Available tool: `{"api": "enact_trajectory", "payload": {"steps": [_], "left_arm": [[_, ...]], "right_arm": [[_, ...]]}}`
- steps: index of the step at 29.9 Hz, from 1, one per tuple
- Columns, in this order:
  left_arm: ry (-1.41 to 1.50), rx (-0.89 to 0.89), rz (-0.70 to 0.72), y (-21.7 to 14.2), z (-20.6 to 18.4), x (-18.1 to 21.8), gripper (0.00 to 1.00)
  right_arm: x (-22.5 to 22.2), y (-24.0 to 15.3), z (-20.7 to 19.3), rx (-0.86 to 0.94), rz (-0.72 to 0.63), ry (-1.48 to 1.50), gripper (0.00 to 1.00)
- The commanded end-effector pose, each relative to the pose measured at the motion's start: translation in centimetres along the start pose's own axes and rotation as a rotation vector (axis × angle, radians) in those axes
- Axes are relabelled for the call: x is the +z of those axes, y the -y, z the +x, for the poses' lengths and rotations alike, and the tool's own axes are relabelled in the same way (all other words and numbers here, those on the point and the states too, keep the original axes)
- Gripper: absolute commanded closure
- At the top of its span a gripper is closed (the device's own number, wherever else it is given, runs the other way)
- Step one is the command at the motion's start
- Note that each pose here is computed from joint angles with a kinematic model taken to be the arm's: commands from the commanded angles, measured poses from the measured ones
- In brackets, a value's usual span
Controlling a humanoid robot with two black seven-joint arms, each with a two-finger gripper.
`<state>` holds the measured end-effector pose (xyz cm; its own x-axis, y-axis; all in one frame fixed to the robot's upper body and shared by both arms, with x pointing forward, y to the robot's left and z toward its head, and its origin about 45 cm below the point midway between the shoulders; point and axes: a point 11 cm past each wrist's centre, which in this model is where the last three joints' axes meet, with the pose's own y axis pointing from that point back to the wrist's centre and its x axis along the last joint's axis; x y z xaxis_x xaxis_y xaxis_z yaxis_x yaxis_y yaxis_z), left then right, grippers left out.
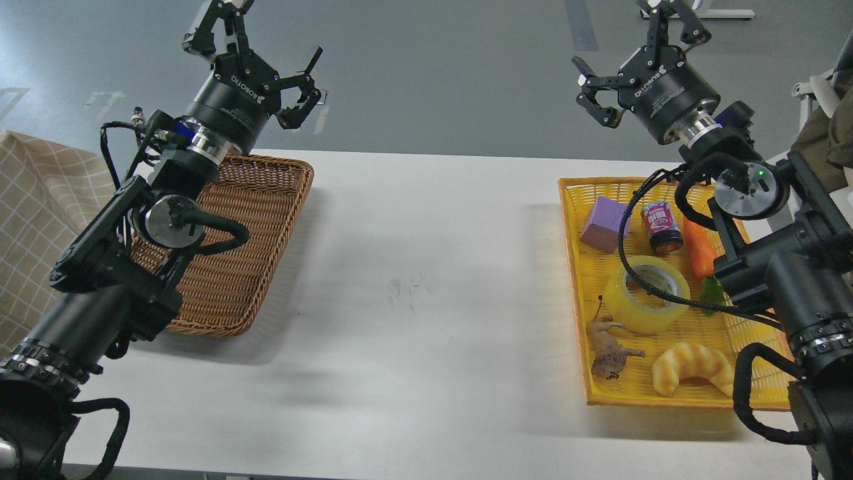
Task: Place and transfer tape with both arms
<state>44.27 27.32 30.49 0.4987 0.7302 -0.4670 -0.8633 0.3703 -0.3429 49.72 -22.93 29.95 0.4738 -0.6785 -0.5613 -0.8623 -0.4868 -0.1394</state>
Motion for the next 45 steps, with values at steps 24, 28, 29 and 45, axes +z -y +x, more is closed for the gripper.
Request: {"api": "enact_trajectory", "payload": {"steps": [24, 28, 29, 45], "left_arm": [[-0.001, 0.013, -0.018, 0.17, 0.49, 0.64, 0.02], [0.0, 0.01, -0.02, 0.32, 0.39, 0.76, 0.02], [0.0, 0.011, -0.021, 0.31, 0.44, 0.76, 0.02], [-0.013, -0.034, -0.032, 0.27, 0.02, 0.94, 0.02]], "right_arm": [[0.6, -0.09, -0.12, -0.004, -0.003, 0.012, 0.0], [0.66, -0.04, -0.22, -0.006, -0.004, 0.012, 0.0], [0.72, -0.01, -0.27, -0.007, -0.004, 0.013, 0.0], [0.73, 0.12, -0.56, -0.015, -0.001, 0.017, 0.0]]}}
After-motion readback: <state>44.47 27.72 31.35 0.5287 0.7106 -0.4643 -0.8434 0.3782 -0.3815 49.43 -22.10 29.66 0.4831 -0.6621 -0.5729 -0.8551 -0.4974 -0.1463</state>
